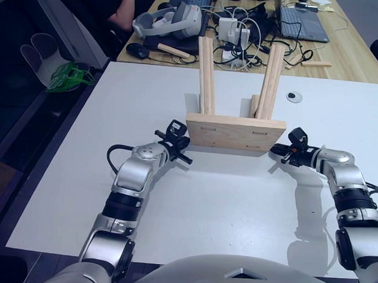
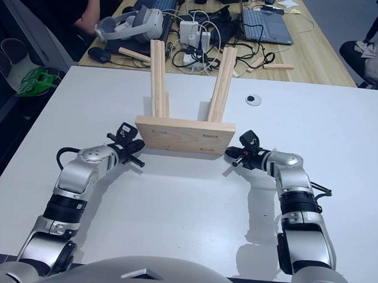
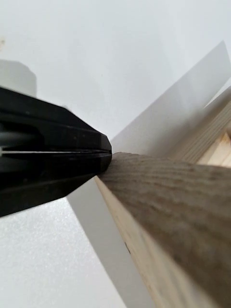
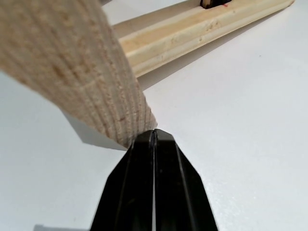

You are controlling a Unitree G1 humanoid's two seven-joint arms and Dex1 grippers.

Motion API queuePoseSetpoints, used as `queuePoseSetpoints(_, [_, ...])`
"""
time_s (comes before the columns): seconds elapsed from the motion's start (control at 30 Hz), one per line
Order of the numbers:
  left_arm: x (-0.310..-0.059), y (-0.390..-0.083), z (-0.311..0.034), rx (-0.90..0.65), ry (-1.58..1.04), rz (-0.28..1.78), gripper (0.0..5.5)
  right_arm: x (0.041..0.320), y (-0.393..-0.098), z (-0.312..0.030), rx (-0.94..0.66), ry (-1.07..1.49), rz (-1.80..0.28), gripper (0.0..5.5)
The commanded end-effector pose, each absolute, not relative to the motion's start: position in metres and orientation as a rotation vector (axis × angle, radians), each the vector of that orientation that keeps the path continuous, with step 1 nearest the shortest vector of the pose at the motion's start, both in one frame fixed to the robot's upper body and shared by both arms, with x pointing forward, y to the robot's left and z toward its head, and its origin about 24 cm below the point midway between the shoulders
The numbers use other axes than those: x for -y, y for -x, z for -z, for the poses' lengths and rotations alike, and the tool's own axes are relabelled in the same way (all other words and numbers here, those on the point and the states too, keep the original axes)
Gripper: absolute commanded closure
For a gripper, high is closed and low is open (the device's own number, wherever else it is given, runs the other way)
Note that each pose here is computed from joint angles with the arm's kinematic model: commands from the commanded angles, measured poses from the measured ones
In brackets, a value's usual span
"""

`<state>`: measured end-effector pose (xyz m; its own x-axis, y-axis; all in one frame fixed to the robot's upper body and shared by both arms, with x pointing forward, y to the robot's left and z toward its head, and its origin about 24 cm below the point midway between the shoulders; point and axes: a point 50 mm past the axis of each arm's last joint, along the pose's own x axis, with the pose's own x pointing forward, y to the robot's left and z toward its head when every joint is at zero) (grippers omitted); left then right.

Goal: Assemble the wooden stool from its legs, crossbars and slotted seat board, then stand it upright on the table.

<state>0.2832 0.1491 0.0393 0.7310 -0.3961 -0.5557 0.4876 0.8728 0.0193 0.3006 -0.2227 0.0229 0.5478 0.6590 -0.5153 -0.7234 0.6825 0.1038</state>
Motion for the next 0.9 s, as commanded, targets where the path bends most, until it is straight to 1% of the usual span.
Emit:
queuePoseSetpoints(0.03, [-0.139, -0.285, -0.045, -0.529, -0.136, 0.54, 5.48, 0.214, -0.302, -0.029, -0.52, 0.105, -0.87, 5.5])
queuePoseSetpoints(0.2, [-0.135, -0.282, -0.044, -0.52, -0.115, 0.587, 5.48, 0.207, -0.296, -0.032, -0.496, 0.059, -0.945, 5.5])
queuePoseSetpoints(0.5, [-0.13, -0.277, -0.047, -0.495, -0.031, 0.657, 5.48, 0.205, -0.295, -0.035, -0.481, 0.024, -0.944, 5.5])
queuePoseSetpoints(0.73, [-0.131, -0.276, -0.054, -0.466, 0.026, 0.677, 5.48, 0.204, -0.293, -0.037, -0.471, -0.003, -0.941, 5.5])
queuePoseSetpoints(0.9, [-0.131, -0.277, -0.06, -0.438, 0.078, 0.694, 5.48, 0.199, -0.29, -0.039, -0.461, -0.031, -0.949, 5.5])
